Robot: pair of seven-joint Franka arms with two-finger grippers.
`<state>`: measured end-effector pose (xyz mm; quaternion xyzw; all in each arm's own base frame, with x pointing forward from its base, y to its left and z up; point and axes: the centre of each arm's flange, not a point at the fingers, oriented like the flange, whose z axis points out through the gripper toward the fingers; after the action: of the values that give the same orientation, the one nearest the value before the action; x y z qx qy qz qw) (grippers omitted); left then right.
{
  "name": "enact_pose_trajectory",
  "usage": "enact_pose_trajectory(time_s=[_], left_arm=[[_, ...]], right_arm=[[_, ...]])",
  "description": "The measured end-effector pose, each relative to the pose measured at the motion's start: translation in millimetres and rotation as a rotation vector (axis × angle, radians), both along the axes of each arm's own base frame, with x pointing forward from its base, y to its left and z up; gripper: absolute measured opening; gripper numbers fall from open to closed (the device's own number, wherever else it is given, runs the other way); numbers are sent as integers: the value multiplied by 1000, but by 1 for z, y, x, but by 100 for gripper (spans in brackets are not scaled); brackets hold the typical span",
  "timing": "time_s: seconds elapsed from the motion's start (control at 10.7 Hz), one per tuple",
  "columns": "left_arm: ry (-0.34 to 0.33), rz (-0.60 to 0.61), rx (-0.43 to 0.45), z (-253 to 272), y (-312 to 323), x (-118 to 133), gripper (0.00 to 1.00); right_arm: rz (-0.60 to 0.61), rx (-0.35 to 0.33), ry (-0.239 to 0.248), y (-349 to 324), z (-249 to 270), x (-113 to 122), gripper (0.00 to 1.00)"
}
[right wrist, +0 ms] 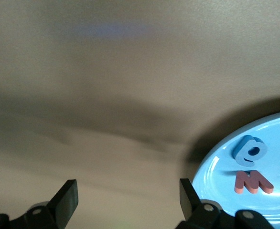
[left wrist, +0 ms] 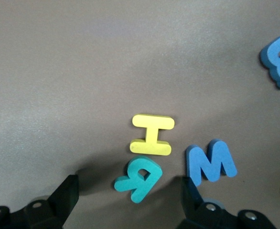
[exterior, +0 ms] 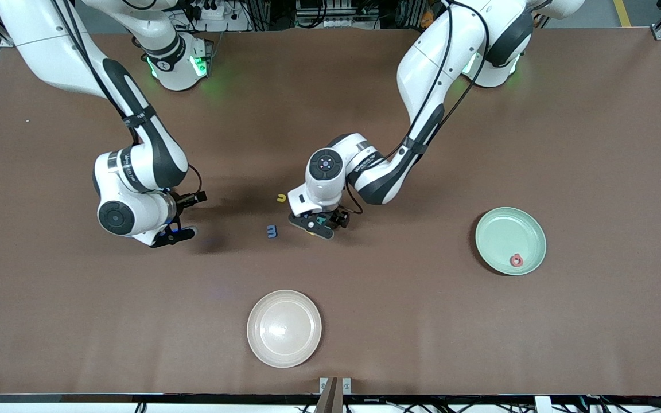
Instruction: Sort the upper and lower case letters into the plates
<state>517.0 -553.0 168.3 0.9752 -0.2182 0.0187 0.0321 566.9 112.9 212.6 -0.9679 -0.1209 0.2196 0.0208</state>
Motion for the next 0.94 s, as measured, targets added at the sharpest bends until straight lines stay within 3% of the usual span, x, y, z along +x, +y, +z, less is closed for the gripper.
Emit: enact_pose_trajectory(time_s=[0.37,0.56,0.94], left_arm=[[-5,-5,5,0,-1,-1,82],[-11,-8,6,1,-3,-2,67],[-27,-23,13,3,-10,-7,51]], right_arm=[[-19,-18,-2,12,0,-2,94],[-19,-23,-2,17,0,-4,94],[-53,-48,-7,31,1,-6,94]])
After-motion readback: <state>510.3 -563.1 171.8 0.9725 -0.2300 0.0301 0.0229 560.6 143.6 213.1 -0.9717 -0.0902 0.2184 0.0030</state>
